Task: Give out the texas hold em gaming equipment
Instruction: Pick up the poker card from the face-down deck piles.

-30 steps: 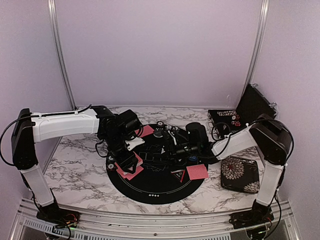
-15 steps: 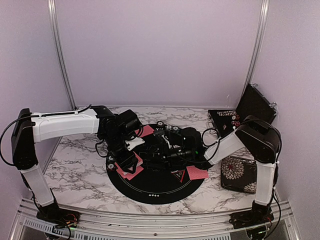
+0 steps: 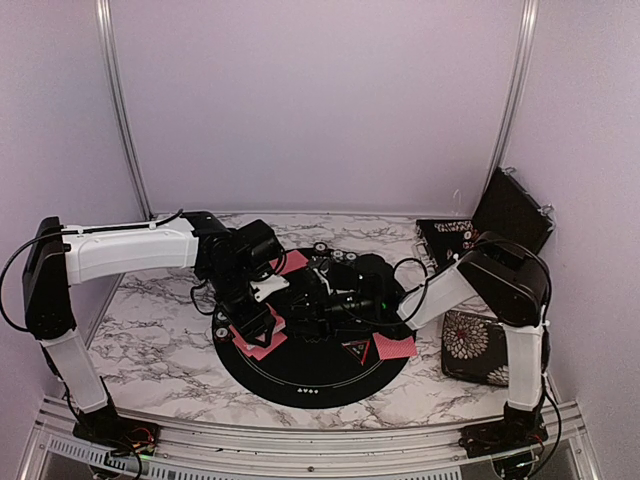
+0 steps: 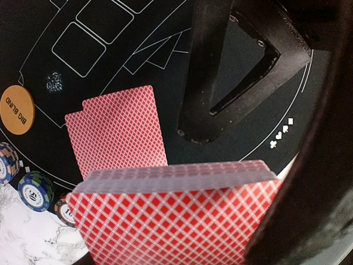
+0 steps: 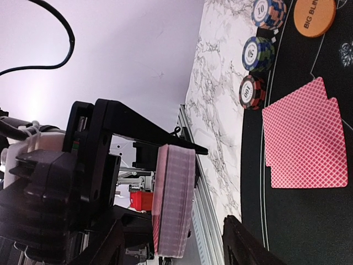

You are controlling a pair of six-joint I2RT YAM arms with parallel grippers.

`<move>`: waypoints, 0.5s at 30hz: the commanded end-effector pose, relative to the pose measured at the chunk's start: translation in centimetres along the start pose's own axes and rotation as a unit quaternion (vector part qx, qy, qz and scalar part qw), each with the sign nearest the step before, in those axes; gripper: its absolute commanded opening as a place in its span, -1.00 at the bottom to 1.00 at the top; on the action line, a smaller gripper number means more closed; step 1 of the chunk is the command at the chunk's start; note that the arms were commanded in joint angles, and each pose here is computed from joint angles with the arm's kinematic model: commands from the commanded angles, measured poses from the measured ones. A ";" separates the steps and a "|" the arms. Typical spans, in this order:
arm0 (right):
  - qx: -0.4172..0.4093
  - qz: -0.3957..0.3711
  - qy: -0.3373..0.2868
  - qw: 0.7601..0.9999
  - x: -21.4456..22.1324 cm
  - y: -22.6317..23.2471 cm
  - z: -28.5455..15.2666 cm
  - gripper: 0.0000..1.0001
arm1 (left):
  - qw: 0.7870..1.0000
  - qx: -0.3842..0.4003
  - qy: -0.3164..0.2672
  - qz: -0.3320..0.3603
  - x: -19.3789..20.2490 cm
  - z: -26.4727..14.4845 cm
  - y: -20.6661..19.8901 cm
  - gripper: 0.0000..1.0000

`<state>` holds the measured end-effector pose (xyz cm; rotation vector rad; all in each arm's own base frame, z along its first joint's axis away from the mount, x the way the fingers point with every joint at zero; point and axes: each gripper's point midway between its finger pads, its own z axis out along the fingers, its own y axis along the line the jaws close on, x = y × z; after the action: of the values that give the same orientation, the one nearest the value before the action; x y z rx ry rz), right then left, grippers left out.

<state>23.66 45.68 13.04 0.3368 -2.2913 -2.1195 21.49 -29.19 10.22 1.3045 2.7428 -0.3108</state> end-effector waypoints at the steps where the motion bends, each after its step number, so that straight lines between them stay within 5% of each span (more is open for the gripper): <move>1: -0.015 -0.011 0.006 1.000 -0.2 1.0 1.2 0.17 | 1.000 0.005 -0.014 0.002 0.2 -1.3 -0.2 0.09; 15: -0.014 0.006 0.011 1.000 0.1 0.1 2.5 0.01 | 1.000 0.005 -0.015 0.002 0.1 -1.3 -0.2 0.09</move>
<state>22.90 47.36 12.57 0.3408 -2.2575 -2.0985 21.43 -29.13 10.19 1.3045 2.7445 -0.3100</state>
